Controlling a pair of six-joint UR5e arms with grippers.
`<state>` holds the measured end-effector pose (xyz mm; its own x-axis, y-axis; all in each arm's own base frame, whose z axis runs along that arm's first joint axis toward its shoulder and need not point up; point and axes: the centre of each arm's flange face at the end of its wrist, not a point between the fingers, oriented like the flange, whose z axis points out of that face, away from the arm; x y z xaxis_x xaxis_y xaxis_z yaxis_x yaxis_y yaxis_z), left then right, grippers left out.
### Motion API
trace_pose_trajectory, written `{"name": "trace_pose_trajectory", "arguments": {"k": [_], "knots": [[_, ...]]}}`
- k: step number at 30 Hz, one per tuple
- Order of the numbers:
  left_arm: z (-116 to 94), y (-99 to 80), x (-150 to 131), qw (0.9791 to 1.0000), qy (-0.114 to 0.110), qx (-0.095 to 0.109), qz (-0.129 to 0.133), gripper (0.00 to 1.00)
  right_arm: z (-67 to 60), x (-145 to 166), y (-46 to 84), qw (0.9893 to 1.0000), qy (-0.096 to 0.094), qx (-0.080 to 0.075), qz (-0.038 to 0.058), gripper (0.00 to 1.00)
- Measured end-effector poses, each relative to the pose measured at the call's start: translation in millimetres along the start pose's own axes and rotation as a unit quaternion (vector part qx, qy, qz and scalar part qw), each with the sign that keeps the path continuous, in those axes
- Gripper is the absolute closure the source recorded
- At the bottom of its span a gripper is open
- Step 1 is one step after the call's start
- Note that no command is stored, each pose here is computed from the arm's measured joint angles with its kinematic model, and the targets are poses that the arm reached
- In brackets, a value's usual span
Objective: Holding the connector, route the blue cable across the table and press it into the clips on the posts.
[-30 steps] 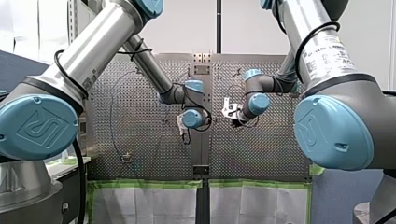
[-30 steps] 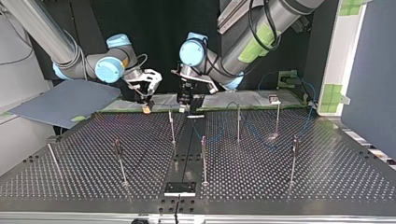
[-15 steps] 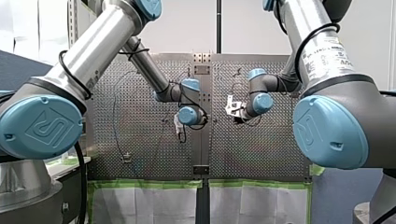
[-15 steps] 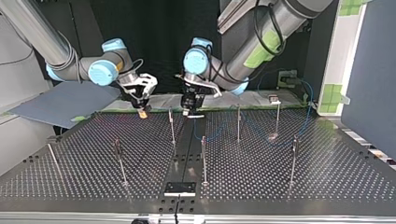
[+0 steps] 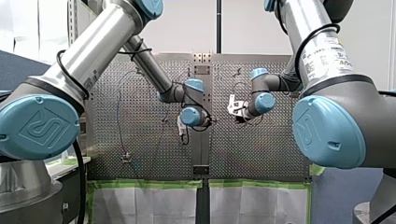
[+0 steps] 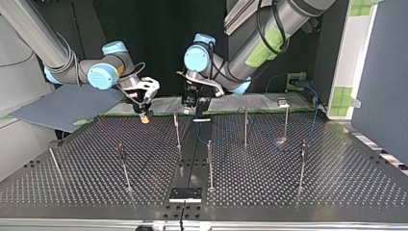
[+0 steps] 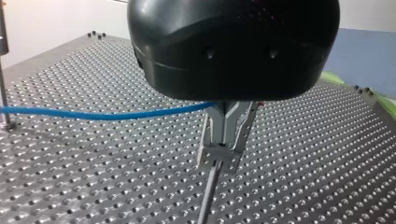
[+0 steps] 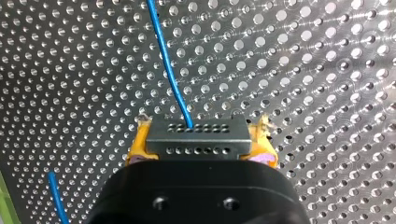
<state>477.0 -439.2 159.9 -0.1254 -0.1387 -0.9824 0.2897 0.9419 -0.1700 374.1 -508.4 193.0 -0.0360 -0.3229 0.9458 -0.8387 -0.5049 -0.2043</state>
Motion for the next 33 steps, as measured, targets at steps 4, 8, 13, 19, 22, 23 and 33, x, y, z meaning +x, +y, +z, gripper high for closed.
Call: {"name": "trace_pose_trajectory", "arguments": {"k": [4, 8, 13, 19, 22, 23, 33], "knots": [[7.7, -1.4, 9.3, 1.0000, 0.001, -0.002, -0.001, 1.00, 0.3, -0.5, 0.3, 1.0000, 0.000, 0.000, 0.0002, 1.00], [19.0, 0.9, 20.0, 0.9999, -0.005, -0.005, -0.008, 1.00, 0.6, -0.9, 0.6, 1.0000, 0.000, 0.000, 0.0002, 1.00], [34.8, 9.8, 29.3, 0.9997, -0.001, -0.022, -0.008, 1.00, 2.5, -1.9, 2.8, 1.0000, 0.003, 0.000, 0.0010, 1.00], [54.5, 20.1, 15.9, 0.9993, -0.008, -0.034, -0.008, 1.00, 8.5, -7.2, 11.5, 1.0000, 0.008, 0.002, 0.0034, 1.00], [63.3, 23.2, 6.3, 0.9992, -0.016, -0.035, -0.008, 1.00, 11.2, -5.4, 17.4, 0.9999, 0.013, 0.002, 0.0060, 1.00], [65.2, 24.2, 4.3, 0.9992, -0.017, -0.035, -0.008, 1.00, 12.0, -3.9, 19.9, 0.9999, 0.016, 0.002, 0.0071, 1.00], [75.3, 37.2, -4.5, 0.9990, -0.020, -0.039, -0.005, 1.00, 16.7, 8.3, 35.6, 0.9996, 0.028, -0.002, 0.0093, 1.00]]}}
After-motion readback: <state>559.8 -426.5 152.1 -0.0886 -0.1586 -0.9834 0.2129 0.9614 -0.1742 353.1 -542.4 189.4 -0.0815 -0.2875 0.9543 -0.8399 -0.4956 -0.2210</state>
